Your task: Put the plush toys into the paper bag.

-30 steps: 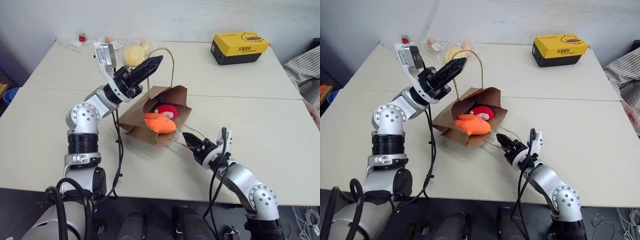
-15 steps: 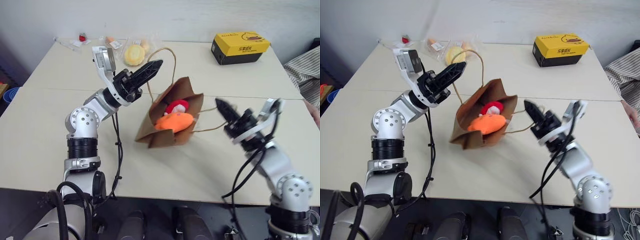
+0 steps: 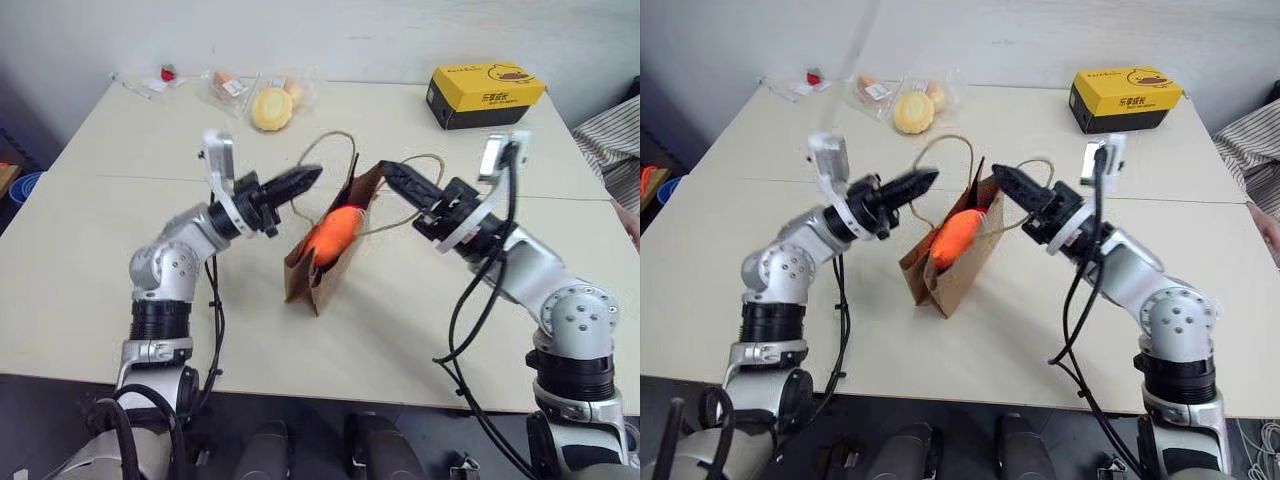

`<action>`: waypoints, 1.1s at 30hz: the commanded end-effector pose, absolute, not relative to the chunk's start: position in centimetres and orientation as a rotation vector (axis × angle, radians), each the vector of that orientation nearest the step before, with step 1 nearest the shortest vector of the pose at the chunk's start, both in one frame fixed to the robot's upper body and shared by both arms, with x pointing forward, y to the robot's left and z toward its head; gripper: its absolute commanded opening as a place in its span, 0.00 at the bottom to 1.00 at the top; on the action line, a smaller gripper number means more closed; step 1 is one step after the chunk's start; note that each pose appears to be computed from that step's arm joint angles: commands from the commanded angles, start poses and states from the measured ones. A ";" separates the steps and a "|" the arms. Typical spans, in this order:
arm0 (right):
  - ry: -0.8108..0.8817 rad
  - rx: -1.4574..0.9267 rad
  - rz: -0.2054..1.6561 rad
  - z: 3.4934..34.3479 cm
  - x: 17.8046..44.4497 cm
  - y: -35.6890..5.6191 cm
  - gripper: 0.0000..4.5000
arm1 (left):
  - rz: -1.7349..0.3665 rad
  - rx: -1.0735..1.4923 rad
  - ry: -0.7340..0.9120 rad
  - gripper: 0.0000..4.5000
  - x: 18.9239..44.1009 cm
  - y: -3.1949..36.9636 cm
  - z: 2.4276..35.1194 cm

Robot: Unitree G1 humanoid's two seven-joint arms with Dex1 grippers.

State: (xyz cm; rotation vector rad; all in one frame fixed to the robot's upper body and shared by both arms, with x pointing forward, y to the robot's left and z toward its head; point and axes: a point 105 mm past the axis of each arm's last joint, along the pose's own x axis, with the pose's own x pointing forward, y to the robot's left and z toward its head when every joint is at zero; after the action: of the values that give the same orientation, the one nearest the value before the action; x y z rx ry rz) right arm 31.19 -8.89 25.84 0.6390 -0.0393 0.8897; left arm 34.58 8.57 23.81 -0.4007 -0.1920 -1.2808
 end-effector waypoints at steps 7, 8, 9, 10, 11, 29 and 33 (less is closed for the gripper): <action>-0.091 0.468 1.080 27.6 28.1 -8.4 0.38 | -1.240 -0.366 -0.313 0.28 33.3 9.8 26.1; -0.073 0.452 1.100 27.5 27.7 -8.6 0.44 | -1.237 -0.359 -0.308 0.34 33.2 10.0 25.9; -0.054 0.442 1.110 27.3 27.4 -8.9 0.52 | -1.233 -0.349 -0.303 0.41 33.0 10.1 25.7; -0.033 0.433 1.125 27.2 27.1 -9.2 0.60 | -1.227 -0.344 -0.302 0.49 32.8 10.2 25.7; -0.023 0.430 1.137 27.2 26.8 -9.5 0.69 | -1.225 -0.343 -0.303 0.56 32.7 10.4 25.6; 0.063 -0.177 1.207 17.1 24.5 -10.6 0.58 | -1.129 -0.037 -0.094 1.00 26.7 14.3 20.9; -0.098 -0.184 1.134 16.8 25.9 -8.5 0.30 | -1.073 -0.058 -0.123 1.00 26.6 13.2 20.3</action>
State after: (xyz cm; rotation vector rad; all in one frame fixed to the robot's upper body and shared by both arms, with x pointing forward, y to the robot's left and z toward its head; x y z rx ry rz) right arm 25.57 -8.78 15.90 -0.1187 -0.0109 1.1628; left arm 26.94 13.58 19.60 -0.0886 -0.0756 -1.0899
